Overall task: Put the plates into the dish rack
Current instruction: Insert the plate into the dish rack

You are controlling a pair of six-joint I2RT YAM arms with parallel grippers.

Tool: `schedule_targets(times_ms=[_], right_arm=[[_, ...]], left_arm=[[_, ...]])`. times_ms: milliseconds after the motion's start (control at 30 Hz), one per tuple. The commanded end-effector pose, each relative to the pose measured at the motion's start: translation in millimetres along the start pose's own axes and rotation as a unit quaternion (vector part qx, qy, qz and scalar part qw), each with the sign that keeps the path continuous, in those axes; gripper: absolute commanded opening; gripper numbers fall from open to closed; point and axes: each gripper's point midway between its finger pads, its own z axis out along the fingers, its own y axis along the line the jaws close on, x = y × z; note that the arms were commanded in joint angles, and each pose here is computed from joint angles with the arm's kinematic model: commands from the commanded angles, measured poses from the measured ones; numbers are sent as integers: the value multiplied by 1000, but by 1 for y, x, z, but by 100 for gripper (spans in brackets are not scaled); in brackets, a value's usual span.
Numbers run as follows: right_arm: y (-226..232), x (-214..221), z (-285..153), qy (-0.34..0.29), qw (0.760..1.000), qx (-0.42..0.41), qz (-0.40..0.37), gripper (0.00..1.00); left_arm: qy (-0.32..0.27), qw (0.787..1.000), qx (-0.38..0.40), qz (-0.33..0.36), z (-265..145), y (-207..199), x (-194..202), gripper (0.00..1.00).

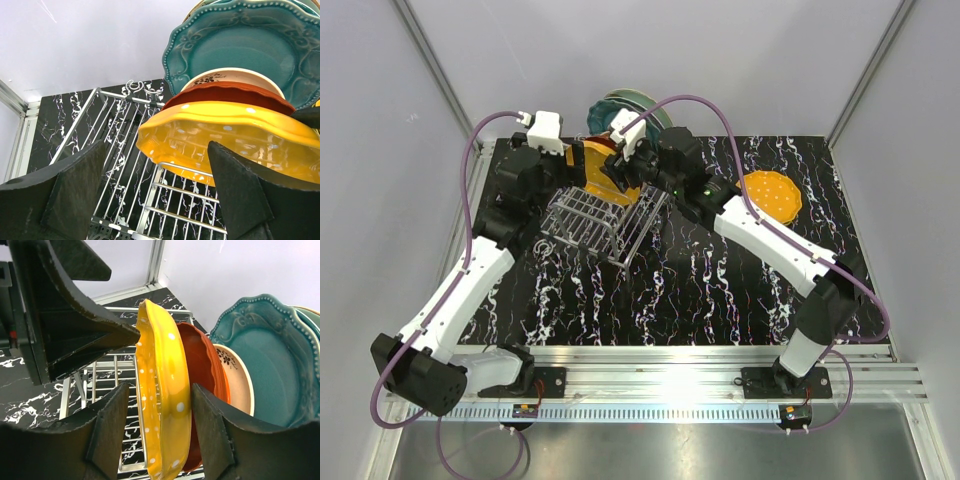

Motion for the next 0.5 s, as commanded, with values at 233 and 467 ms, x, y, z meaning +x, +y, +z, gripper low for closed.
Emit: schedule_targets(times_ms=[233,467], right_arm=[[-7,-41,-13,-41,999,24,0,63],[-11,-52,-23,-54,998,32,0,69]], left_arm=[[-43,999,-2,-10,-4,1,-23,89],[-44,999,-6,-10,-5,3,-24,97]])
